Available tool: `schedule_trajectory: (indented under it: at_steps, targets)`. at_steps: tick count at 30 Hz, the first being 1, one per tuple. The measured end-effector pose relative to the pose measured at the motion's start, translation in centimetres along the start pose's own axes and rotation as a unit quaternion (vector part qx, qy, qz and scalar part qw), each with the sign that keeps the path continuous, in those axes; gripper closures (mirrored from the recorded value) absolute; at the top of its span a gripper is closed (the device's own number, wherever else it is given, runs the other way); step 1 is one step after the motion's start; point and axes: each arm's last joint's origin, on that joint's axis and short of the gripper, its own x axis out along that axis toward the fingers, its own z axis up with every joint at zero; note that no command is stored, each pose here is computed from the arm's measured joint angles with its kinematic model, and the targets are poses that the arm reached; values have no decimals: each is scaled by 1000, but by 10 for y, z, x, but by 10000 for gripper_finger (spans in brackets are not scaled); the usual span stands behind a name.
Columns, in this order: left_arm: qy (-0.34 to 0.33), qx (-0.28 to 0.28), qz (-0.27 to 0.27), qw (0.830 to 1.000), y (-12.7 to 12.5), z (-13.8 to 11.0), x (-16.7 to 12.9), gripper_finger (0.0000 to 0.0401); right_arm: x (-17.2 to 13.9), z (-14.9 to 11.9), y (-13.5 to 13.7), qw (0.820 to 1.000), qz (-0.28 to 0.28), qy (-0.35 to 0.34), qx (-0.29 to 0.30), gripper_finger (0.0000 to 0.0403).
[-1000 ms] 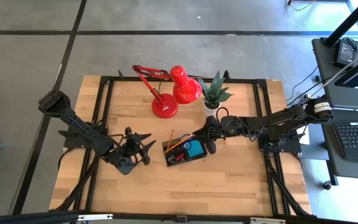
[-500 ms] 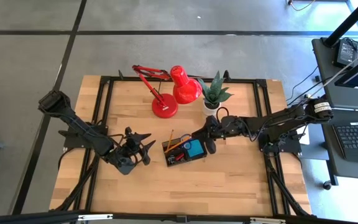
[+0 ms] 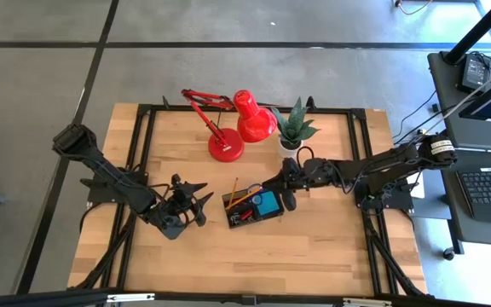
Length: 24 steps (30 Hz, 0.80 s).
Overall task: Pick and place office supplies into organizer
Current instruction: Adjust the yellow pencil into the black desk organizer
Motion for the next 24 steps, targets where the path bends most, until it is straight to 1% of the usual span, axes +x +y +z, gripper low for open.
schedule_trajectory:
  at_steps: [2, 4, 6, 7, 13, 18, 24]
  targets:
    - [0, 0, 0, 1000, 0, 0, 0, 232, 1, 4, 3, 1000, 8, -3, -13, 380]
    - [0, 0, 0, 1000, 0, 0, 0, 232, 2, 11, 8, 999, 36, -4, -32, 380]
    - [1, 2, 0, 1000, 0, 0, 0, 232, 4, 18, 13, 997, 57, 6, -48, 380]
    - [2, 3, 0, 1000, 0, 0, 0, 232, 5, 21, 15, 997, 58, 18, -55, 380]
    - [5, 5, -2, 1000, 0, -1, 0, 232, 7, 41, 25, 991, 34, 90, -92, 380]
    - [7, 11, 0, 1000, 1, -1, 0, 232, 14, 54, 34, 986, 36, 104, -122, 380]
    - [7, 12, 1, 1000, 1, -2, 0, 232, 27, 55, 36, 981, 31, 128, -142, 381]
